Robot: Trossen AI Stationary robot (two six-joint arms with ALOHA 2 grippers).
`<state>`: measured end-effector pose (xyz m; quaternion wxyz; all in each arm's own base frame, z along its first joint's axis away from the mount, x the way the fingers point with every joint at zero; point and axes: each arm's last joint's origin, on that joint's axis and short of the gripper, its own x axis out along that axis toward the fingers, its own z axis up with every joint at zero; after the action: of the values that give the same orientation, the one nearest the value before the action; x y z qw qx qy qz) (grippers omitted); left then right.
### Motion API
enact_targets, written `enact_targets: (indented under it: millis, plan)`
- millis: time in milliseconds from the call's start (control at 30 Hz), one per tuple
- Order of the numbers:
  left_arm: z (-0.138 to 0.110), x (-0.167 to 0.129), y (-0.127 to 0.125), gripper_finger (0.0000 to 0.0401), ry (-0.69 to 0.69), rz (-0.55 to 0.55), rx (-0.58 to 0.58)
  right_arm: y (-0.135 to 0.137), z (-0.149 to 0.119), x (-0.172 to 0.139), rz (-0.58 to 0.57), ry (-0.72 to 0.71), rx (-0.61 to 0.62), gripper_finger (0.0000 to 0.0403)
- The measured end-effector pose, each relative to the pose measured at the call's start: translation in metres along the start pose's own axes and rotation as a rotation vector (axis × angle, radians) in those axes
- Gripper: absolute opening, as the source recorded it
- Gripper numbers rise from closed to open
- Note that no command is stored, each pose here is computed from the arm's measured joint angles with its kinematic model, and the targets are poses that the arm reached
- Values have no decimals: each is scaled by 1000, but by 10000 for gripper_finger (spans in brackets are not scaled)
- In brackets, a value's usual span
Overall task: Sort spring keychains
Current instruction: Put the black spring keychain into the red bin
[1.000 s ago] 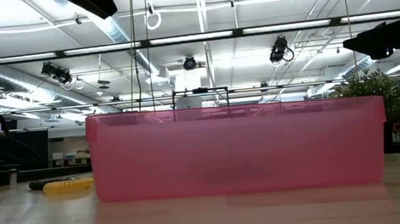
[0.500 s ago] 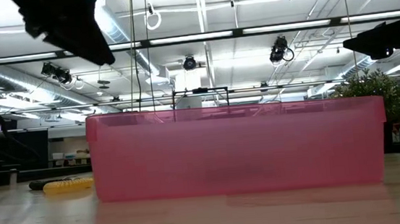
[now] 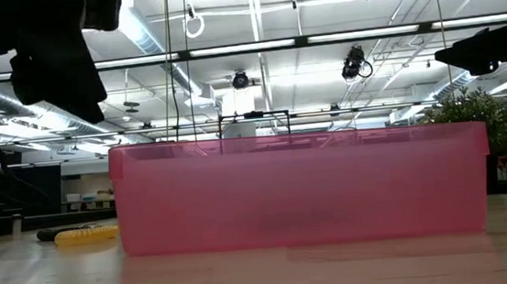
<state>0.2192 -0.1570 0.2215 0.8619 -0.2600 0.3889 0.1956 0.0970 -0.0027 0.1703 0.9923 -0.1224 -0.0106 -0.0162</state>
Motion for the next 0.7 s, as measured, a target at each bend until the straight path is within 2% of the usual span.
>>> enact_targets:
  millis: [167, 700]
  plan:
    - [2, 8, 0, 177, 28, 13, -24, 0, 0, 0, 0, 0, 0, 222]
    - [4, 42, 7, 177, 258, 74, -84, 0, 0, 0, 0, 0, 0, 222]
